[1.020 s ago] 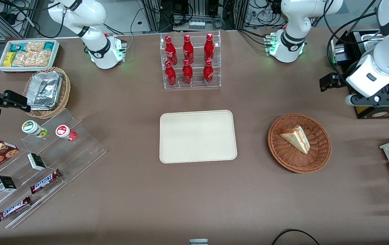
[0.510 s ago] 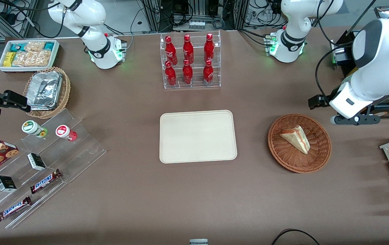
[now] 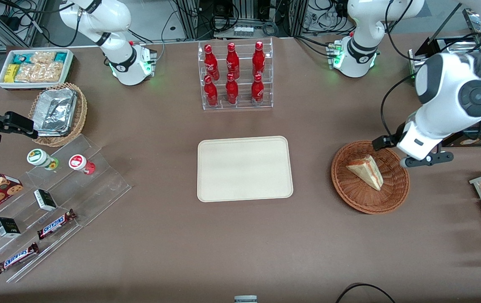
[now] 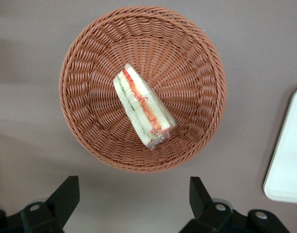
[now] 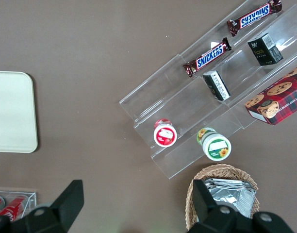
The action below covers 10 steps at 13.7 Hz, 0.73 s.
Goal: Place sandwich from basket to tray
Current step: 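Move the left gripper over the wicker basket toward the sandwich, then lower the open left gripper around the wrapped sandwich and close it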
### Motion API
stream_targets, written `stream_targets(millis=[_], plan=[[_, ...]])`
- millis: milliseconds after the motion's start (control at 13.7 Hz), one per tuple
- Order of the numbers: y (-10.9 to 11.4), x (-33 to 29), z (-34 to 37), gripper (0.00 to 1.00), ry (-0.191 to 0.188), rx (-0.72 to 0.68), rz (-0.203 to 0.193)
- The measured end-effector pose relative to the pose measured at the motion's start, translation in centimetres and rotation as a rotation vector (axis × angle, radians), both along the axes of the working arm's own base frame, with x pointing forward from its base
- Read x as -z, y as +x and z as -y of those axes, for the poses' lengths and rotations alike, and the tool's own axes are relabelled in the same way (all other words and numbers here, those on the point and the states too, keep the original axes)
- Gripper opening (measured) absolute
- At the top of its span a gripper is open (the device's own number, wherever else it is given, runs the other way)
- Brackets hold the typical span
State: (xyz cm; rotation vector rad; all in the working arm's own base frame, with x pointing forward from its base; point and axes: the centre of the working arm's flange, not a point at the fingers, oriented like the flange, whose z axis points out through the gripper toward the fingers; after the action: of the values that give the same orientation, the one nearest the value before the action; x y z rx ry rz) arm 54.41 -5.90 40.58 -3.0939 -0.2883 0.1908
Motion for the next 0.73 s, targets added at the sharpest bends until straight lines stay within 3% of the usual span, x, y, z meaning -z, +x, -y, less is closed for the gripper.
stream_targets(millis=[219, 728], plan=[[0.6, 2.7, 0.1, 1.00, 0.012, -0.119, -0.001], [1.5, 6.8, 0.7, 1.00, 0.033, -0.433, 0.038]])
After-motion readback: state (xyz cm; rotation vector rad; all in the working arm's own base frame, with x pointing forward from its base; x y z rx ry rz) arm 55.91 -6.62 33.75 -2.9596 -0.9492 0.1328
